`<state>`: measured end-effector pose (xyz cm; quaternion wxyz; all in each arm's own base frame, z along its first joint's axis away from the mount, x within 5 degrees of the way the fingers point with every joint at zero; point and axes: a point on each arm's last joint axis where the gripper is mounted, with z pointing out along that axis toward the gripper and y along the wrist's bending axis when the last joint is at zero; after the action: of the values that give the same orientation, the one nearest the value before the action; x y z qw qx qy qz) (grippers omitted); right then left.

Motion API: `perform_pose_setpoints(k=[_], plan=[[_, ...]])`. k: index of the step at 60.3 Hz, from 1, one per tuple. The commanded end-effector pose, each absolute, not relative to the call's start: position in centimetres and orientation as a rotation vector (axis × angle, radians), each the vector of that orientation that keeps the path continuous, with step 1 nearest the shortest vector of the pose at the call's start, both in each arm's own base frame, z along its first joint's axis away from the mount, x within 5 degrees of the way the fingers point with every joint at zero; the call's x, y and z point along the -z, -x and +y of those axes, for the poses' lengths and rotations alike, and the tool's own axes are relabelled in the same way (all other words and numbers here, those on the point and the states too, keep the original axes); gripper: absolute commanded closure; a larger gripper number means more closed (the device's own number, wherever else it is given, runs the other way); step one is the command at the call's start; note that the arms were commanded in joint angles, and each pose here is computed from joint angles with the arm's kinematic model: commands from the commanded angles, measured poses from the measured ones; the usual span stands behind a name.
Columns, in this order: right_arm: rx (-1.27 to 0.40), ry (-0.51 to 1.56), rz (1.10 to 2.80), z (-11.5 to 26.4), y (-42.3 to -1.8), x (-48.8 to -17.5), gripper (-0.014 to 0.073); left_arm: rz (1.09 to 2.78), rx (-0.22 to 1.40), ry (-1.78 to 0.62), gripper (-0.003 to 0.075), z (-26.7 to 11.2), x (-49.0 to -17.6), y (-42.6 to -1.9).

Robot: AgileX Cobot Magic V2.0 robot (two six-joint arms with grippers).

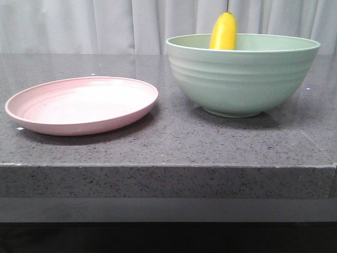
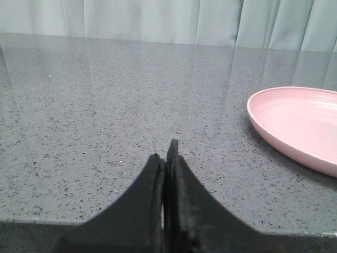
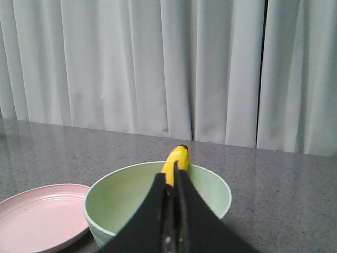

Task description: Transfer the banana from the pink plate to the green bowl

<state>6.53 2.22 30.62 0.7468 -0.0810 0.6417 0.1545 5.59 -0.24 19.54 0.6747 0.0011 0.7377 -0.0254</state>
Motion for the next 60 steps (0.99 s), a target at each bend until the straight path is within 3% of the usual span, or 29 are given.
perform_pose_setpoints(k=[1, 41, 52, 60], plan=[[-0.341, 0.178, 1.385, 2.22, -6.46, -31.48, 0.0710, 1.555, 0.064, 0.012, 0.0741, -0.19, -20.34, -5.51], [-0.345, 0.183, 1.385, 2.27, -6.44, -31.48, 0.0710, 1.555, 0.064, 0.012, 0.0741, -0.19, -20.34, -5.51], [-0.317, 0.310, 1.391, 2.90, -6.24, -31.21, 0.0710, 1.555, 0.064, 0.012, 0.0741, -0.19, -20.34, -5.51], [-0.344, 0.252, 1.432, 2.71, -6.42, -30.74, 0.0710, 1.555, 0.064, 0.012, 0.0741, -0.19, -20.34, -5.51]])
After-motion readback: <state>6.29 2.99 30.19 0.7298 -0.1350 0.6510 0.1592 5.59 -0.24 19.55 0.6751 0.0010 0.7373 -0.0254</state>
